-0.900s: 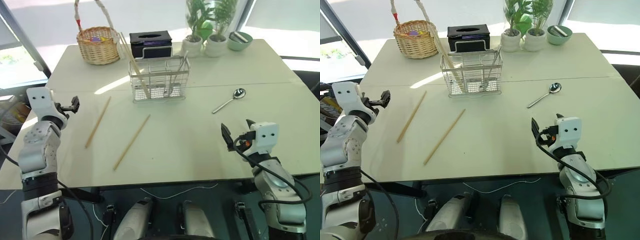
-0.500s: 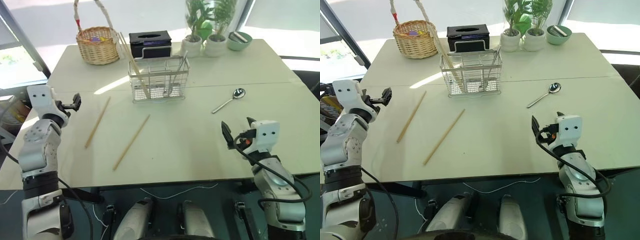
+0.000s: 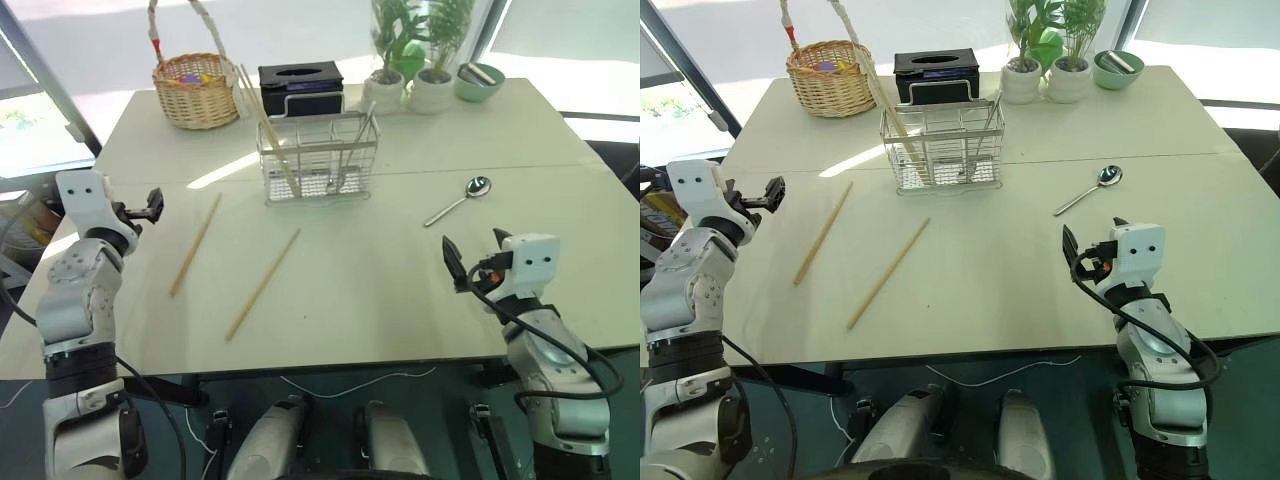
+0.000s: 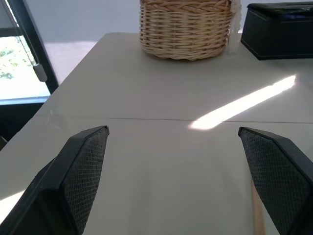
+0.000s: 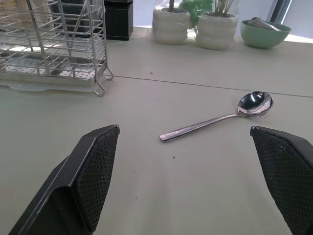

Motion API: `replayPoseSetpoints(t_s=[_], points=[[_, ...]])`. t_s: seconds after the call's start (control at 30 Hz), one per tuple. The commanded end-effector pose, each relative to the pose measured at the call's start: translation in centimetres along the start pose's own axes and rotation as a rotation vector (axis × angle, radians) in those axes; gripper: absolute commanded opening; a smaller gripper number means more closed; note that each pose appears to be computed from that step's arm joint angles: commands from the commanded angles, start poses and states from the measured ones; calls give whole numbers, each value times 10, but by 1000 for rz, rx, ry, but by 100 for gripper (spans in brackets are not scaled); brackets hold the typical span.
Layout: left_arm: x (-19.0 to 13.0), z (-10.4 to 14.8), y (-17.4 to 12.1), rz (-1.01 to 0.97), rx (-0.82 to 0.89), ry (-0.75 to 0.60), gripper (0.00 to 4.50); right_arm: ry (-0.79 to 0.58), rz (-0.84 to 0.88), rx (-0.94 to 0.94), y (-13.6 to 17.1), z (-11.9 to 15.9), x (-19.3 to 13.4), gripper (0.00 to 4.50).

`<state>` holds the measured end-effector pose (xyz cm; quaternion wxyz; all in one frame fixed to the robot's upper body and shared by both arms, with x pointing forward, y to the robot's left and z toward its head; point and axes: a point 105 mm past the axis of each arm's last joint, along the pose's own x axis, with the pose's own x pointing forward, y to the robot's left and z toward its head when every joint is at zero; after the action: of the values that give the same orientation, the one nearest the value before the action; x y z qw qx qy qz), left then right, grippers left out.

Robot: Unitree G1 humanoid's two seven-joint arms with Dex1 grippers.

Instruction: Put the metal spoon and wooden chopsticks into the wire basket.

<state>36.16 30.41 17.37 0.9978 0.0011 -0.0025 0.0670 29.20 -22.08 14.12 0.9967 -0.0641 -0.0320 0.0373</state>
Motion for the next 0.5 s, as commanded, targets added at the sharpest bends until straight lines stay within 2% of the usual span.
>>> replayPoseSetpoints(t_s=[0.03,0.17,0.3,0.5], points=[[-3,26,-3,-14,33,-75,450,-55,3,-8,-2,16,1,443],[-6,32,-14,-58,44,-84,450,-48,25,-27,-3,22,7,443],[-13,38,-36,-180,53,-78,450,-43,22,0,-4,39,22,443],[-34,48,-84,-519,45,-71,450,50,-68,108,-8,55,58,443]])
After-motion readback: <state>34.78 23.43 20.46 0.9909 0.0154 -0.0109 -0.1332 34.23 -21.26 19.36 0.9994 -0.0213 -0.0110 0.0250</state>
